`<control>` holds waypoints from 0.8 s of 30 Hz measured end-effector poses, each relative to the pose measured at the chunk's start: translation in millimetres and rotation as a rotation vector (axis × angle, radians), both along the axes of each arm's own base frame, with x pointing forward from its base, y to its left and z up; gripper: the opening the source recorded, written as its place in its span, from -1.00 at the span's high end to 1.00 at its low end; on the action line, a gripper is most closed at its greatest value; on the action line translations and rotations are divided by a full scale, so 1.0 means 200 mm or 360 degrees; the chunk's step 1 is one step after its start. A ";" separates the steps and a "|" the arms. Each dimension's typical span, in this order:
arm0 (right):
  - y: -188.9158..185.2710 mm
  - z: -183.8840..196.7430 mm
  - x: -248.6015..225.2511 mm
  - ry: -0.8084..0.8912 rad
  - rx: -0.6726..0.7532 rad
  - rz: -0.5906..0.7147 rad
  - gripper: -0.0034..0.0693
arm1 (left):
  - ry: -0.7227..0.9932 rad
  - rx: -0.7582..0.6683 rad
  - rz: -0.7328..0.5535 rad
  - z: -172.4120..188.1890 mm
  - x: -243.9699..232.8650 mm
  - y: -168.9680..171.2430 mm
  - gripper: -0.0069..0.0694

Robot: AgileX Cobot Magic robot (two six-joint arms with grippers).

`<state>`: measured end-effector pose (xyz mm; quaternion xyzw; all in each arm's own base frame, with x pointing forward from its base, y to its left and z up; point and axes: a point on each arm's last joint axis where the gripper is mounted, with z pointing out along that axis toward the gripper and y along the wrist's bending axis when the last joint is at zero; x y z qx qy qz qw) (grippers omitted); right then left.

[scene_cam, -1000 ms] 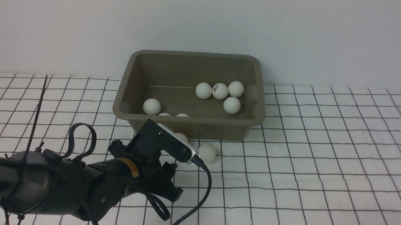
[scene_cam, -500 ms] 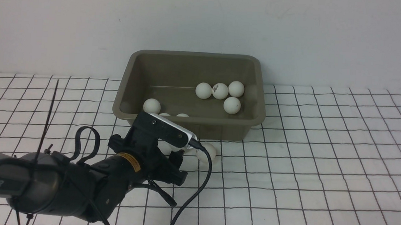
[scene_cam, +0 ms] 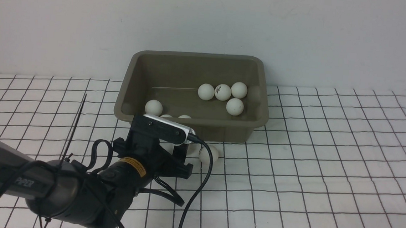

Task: Put the table tennis balls into the box on the white checkered tablecloth.
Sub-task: 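Reach for and grasp a ping pong ball on the table beside the basket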

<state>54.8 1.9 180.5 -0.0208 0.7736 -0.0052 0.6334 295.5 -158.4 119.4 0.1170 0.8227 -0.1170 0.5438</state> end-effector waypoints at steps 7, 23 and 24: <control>0.00 0.00 0.00 0.0000 0.0000 0.0000 -0.34 | -0.0015 -0.0029 -0.0046 -0.02 0.05 -0.04 -0.53; 0.00 0.00 0.00 0.0000 0.0000 0.0000 -0.34 | 0.0028 -0.0021 -0.0032 -0.11 0.14 -0.10 -0.53; 0.00 0.00 0.00 0.0000 0.0000 0.0000 -0.34 | 0.0033 -0.0018 -0.0031 -0.12 0.14 -0.10 -0.53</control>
